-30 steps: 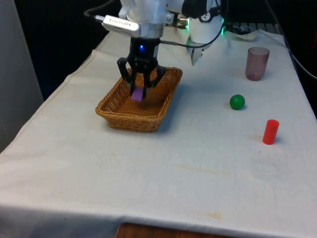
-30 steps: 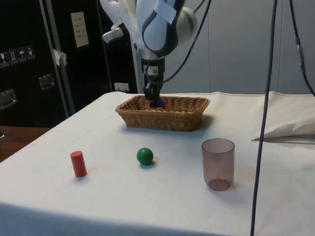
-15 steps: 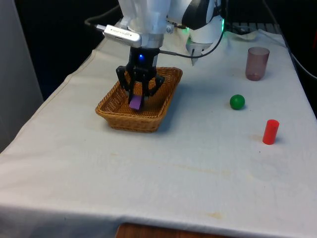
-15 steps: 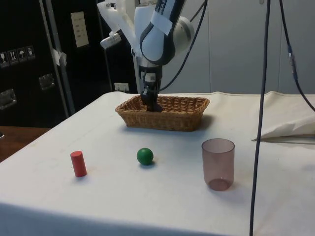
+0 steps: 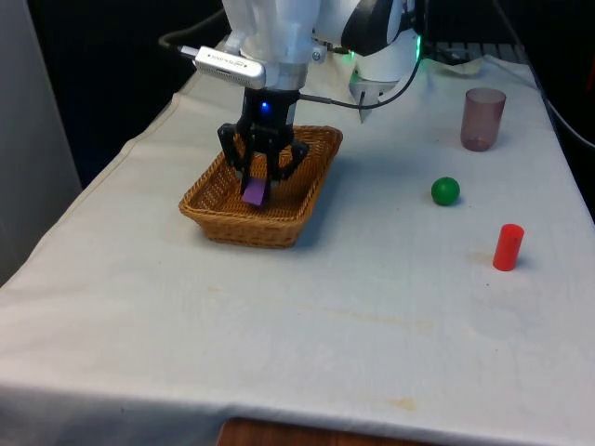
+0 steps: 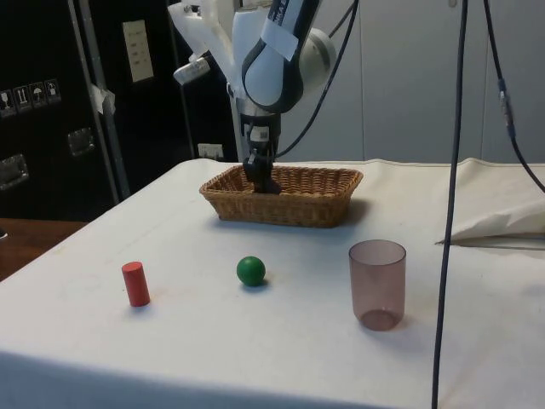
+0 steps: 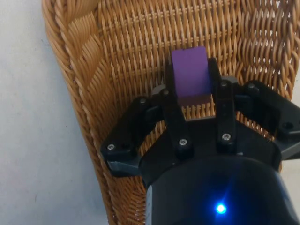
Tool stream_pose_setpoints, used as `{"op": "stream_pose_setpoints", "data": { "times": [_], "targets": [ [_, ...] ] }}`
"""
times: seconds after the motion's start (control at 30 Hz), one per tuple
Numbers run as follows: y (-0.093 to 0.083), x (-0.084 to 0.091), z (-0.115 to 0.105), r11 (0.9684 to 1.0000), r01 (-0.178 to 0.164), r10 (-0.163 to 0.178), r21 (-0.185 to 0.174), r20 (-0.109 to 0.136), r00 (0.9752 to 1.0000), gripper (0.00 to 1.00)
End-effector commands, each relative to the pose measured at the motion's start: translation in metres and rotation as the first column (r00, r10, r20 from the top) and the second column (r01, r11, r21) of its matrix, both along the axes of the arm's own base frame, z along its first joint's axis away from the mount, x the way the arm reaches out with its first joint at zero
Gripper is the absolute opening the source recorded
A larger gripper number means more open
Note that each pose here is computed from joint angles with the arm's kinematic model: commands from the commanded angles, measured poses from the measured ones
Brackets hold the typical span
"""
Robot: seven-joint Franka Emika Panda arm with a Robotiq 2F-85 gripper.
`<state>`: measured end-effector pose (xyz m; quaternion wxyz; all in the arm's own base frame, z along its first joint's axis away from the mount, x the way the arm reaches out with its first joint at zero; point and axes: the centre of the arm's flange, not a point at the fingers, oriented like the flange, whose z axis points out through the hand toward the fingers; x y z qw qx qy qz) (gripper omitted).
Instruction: Pick up the triangular block and place it into the basket.
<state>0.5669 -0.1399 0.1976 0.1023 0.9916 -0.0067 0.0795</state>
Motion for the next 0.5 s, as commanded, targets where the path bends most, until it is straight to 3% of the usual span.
{"op": "stream_pose_setpoints", "data": {
  "times": [0.0,0.03,0.13,0.17,0.43,0.47],
  "targets": [
    [0.0005,0.0007,0.0000,1.0000,0.001,-0.001,0.001,0.000,1.0000,0.34],
    [-0.0001,0.0004,-0.0004,1.0000,0.002,-0.002,0.000,-0.001,1.0000,0.34],
    [0.0000,0.0004,0.0004,1.0000,0.000,0.000,0.000,0.001,1.0000,0.51],
    [-0.0001,0.0008,-0.0001,1.0000,0.001,-0.001,0.000,0.000,1.0000,0.51],
    [0.0000,0.0004,0.0004,1.0000,0.000,0.000,0.000,0.001,1.0000,0.93],
    [-0.0001,0.0010,-0.0004,1.0000,0.002,-0.002,0.000,0.000,1.0000,0.93]
  ]
}}
